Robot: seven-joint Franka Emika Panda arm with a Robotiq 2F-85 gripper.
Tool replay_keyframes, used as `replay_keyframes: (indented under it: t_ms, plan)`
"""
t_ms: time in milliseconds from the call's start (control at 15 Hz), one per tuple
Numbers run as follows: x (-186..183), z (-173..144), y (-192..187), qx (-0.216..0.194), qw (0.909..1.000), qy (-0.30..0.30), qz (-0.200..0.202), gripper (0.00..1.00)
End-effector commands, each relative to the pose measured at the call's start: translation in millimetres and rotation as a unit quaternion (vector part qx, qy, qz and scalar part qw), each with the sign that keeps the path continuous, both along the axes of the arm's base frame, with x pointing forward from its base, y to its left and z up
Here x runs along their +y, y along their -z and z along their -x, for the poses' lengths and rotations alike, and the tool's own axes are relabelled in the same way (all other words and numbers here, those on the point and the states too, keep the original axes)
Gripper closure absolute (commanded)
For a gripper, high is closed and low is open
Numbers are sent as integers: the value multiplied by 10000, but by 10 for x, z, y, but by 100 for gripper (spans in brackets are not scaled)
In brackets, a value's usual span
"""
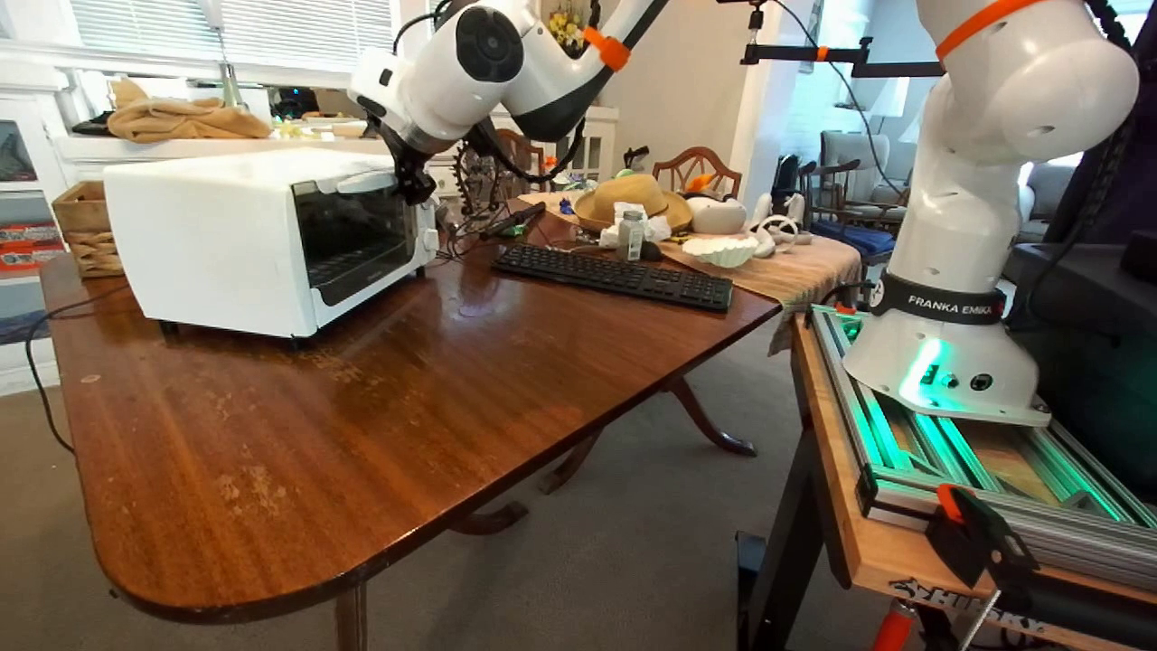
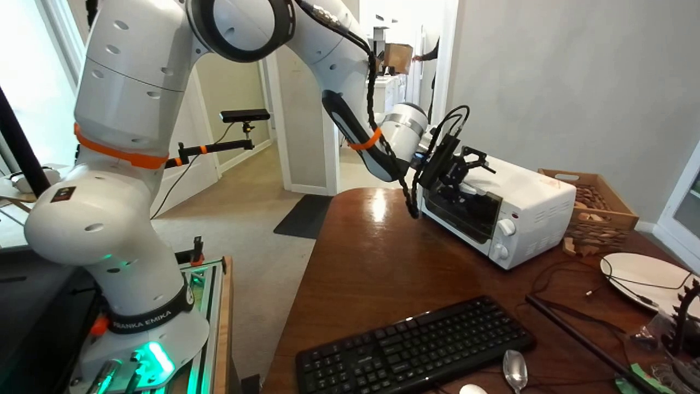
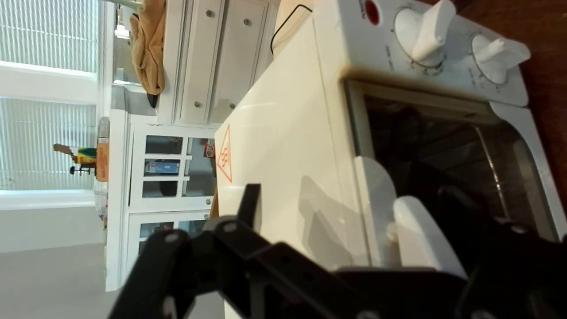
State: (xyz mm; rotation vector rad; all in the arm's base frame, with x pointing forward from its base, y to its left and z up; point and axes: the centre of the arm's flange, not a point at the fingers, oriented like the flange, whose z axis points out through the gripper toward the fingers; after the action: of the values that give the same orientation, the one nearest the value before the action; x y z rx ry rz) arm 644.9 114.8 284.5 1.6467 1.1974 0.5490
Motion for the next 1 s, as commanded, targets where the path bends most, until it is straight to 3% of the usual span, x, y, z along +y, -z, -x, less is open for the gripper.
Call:
replay_keyframes:
  t_ms: [0, 200, 467, 733, 933]
  plan:
    - [141, 649, -46, -79, 9994, 231, -227, 0]
    - [253, 1234, 20, -40, 9955, 663, -678, 0]
    - [322, 1977, 40, -416, 9787, 1640, -1165, 0]
    - [116, 2775, 97, -503, 9488, 2540, -1808, 0]
    - [-370, 3134, 231, -541, 9190, 3249, -2166, 0]
